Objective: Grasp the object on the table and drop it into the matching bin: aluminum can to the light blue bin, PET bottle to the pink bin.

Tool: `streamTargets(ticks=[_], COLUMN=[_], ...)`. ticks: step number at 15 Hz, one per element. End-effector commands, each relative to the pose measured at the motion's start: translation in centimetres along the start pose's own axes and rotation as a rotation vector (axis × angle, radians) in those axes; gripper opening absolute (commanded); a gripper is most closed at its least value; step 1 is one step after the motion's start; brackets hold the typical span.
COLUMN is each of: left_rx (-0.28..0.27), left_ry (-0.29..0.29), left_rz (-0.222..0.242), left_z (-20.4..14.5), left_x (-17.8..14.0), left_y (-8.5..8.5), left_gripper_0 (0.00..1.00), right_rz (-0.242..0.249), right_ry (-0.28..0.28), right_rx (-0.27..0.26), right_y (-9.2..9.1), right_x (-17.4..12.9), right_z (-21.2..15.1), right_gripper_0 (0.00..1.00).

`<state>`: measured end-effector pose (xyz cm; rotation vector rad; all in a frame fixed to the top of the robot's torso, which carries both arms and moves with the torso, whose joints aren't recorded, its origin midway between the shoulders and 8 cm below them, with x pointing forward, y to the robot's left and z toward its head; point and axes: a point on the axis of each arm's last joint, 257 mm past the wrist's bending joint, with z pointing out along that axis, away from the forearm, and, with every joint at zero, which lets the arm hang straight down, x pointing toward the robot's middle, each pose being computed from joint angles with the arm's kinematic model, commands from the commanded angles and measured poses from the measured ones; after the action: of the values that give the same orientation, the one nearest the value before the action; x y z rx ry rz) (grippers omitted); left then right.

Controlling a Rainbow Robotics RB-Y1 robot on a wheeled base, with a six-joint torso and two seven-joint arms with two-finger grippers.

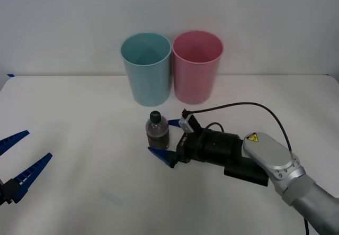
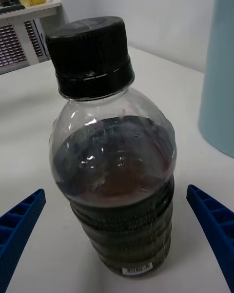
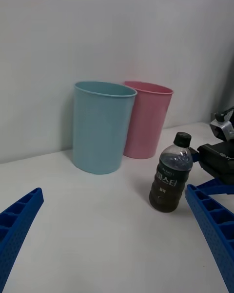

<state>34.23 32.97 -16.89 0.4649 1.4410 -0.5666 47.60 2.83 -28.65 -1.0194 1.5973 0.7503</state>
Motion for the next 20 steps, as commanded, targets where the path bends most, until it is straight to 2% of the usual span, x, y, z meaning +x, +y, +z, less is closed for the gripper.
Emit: streamTargets(ticks=[1, 7, 8, 9, 10, 16, 20], left_rx=[0.000, 0.000, 0.000, 0.000, 0.000, 0.000, 0.000], left_ry=[0.000, 0.000, 0.000, 0.000, 0.000, 0.000, 0.000], left_rz=[0.000, 0.000, 0.000, 0.000, 0.000, 0.000, 0.000], left_z=[0.0, 0.0, 0.0, 0.0, 0.0, 0.0, 0.0], left_x=[0.0, 0.0, 0.0, 0.0, 0.0, 0.0, 0.0], left_y=[0.0, 0.0, 0.0, 0.0, 0.0, 0.0, 0.0], left_gripper_0=[1.00, 1.00, 1.00, 1.00, 1.00, 1.00, 1.00], right_rz=[-0.002, -0.010, -0.010, -0.010, -0.009, 0.005, 0.015], right_ry=[0.014, 0.016, 0.015, 0.015, 0.012, 0.003, -0.023], right_rx=[-0.003, 0.001, 0.000, 0.003, 0.001, -0.008, -0.008], right_y=[-0.3, -0.4, -0.3, -0.4, -0.4, -0.1, -0.1], right_x=[0.0, -0.1, -0.1, -0.1, -0.2, -0.4, -1.0], right_z=[1.5, 2.0, 2.0, 2.0, 2.0, 2.0, 0.9], right_gripper_0=[1.00, 1.00, 0.59, 0.09, 0.00, 0.00, 0.00])
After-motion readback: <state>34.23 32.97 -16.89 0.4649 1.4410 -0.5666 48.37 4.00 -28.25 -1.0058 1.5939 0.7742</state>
